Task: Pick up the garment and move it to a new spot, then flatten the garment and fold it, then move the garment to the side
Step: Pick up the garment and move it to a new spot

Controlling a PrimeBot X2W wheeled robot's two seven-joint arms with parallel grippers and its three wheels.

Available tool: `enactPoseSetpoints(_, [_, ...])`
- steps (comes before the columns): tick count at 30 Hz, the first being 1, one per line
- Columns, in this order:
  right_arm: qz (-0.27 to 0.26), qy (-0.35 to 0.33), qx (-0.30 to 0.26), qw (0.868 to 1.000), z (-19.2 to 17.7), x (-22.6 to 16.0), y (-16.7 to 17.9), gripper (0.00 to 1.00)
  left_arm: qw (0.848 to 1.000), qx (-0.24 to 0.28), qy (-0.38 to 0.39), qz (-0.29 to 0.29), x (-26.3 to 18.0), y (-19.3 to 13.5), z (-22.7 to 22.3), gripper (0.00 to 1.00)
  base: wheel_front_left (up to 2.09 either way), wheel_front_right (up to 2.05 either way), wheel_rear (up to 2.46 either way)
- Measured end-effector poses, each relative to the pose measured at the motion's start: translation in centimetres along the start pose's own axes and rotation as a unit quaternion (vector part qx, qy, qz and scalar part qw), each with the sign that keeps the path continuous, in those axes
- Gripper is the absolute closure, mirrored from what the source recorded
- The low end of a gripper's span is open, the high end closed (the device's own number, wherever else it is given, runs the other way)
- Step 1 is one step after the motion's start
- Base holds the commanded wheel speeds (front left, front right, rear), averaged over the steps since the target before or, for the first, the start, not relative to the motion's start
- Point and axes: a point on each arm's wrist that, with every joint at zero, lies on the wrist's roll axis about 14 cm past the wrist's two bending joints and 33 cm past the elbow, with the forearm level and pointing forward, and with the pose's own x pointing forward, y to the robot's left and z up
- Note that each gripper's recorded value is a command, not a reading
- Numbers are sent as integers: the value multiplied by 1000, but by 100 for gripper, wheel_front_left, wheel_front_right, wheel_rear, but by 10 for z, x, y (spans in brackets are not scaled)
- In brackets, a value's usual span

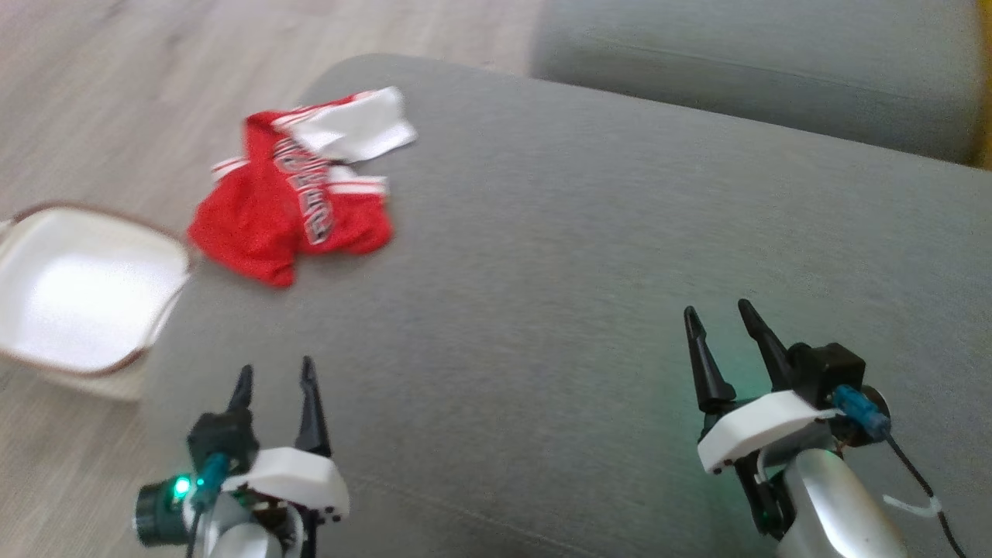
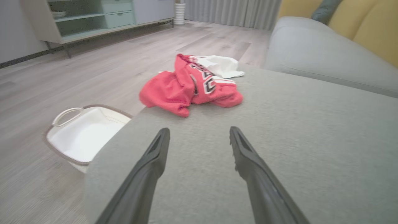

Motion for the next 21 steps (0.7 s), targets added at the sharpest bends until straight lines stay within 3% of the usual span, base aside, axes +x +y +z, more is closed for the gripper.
enactPoseSetpoints(11, [131, 21, -1, 991, -15, 45, 84, 0, 988, -8, 26, 149, -36, 96, -15, 0, 0, 0, 0])
enactPoseSetpoints(16, [143, 19, 5, 989, -18, 57, 88, 0, 985, -20, 36, 166, -23, 110, -17, 0, 0, 0, 0])
enactPoseSetpoints(21, [138, 4, 0, 990, -14, 65, 77, 0, 991, -22, 24, 132, 25, 97, -3, 0, 0, 0, 0])
